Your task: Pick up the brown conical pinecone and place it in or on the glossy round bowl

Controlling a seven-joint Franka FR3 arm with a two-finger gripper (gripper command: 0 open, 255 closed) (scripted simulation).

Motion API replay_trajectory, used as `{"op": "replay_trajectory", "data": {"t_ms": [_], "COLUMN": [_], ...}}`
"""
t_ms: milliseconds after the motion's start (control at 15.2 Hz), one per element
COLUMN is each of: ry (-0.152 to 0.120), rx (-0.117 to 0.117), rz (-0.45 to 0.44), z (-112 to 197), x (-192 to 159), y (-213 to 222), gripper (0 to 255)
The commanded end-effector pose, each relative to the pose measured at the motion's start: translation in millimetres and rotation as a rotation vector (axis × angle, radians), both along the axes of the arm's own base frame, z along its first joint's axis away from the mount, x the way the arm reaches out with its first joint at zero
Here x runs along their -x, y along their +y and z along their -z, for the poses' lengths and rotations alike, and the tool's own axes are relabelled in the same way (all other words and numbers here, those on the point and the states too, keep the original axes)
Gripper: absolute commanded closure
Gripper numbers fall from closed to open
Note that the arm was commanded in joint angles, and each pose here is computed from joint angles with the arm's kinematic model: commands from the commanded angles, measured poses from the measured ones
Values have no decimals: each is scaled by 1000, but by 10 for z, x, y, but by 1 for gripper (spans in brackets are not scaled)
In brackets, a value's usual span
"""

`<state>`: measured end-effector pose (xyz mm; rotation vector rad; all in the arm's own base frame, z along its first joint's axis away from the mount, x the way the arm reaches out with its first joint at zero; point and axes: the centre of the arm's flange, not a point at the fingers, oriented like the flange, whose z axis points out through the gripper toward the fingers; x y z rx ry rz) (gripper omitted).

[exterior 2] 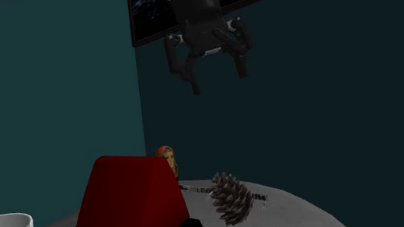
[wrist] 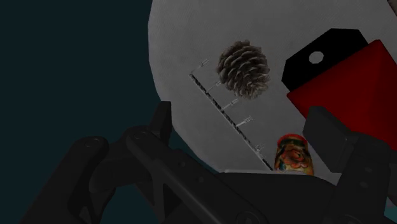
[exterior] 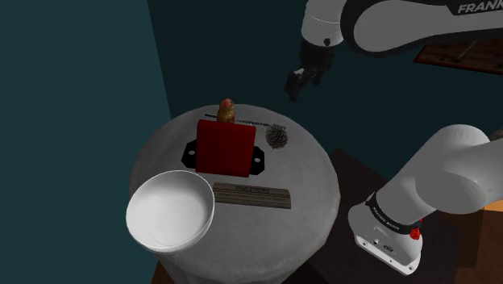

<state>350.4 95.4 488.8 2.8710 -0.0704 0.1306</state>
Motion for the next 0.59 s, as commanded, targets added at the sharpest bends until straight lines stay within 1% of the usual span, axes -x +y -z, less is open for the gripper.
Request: {"op": "replay_trajectory", "data": {"t_ms": [0,528], "ry": [11,62], "rx": [40,202], "rz": [-3,-15], "z": [251,1319], "x": [-53,-243], "y": [188,796], "gripper": [0,0]}}
